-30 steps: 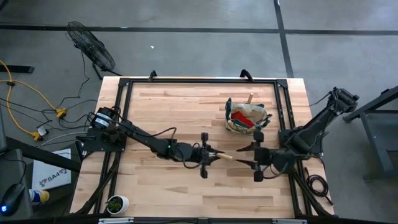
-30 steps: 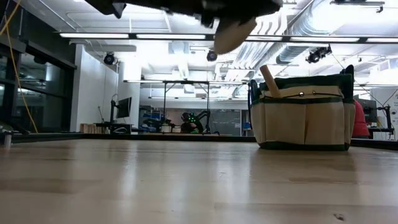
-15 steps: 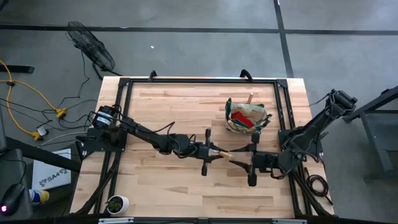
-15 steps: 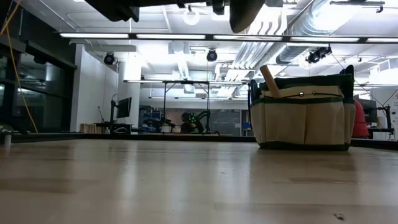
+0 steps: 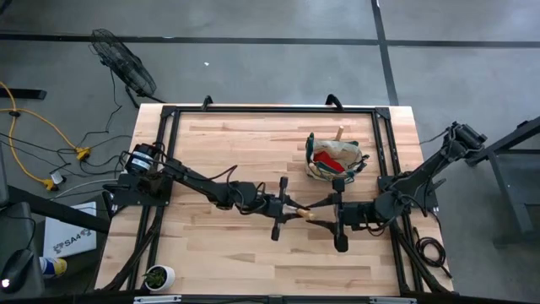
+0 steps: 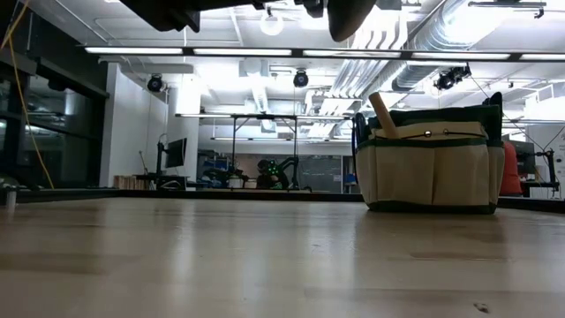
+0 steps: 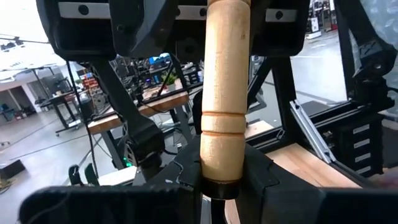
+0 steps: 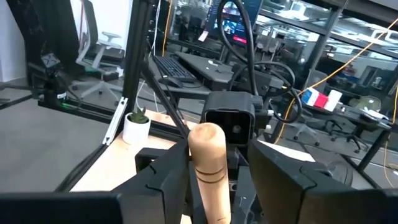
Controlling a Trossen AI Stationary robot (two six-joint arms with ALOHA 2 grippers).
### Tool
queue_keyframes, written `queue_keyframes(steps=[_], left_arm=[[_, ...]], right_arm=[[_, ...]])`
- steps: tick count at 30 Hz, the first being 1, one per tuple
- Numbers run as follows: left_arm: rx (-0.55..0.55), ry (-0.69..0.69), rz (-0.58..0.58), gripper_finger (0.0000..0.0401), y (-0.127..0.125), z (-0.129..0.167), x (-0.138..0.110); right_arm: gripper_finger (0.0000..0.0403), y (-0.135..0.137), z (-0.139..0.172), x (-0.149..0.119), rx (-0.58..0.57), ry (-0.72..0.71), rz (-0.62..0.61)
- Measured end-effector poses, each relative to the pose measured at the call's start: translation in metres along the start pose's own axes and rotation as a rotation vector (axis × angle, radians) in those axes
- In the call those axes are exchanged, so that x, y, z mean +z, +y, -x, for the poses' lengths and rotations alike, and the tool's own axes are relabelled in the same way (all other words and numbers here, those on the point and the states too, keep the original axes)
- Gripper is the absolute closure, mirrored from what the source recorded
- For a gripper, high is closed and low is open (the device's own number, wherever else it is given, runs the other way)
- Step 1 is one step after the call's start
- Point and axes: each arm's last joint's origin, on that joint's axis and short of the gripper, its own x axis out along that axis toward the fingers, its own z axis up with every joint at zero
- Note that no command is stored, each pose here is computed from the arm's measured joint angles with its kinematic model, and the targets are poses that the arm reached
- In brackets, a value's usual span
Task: Pick & Place Garden tools in Gardening bag
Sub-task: Put the trowel into the gardening bag
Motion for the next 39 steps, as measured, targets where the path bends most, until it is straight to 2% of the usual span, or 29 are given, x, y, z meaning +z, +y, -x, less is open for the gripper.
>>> queue_keyframes(steps=[4, 15, 20, 28, 39], left_arm=[[-0.008, -0.021, 0.001, 0.0350, 0.000, 0.000, 0.002], [-0.021, -0.047, 0.003, 0.0350, 0.000, 0.000, 0.004], [-0.019, -0.046, 0.003, 0.0350, 0.000, 0.000, 0.004], [-0.018, -0.043, 0.003, 0.0350, 0.000, 0.000, 0.003], [-0.021, -0.041, 0.003, 0.0350, 0.000, 0.000, 0.003]], right_arm=[[0.0252, 0.000, 0.000, 0.000, 0.009, -0.004, -0.001], [0.0314, -0.002, -0.003, 0.003, 0.093, -0.052, 0.015], [0.0309, -0.012, -0.011, -0.001, 0.132, -0.058, -0.032], [0.0278, -0.011, -0.022, -0.011, 0.163, -0.042, -0.024], [0.0321, -0.008, -0.018, -0.006, 0.150, -0.068, 0.010]])
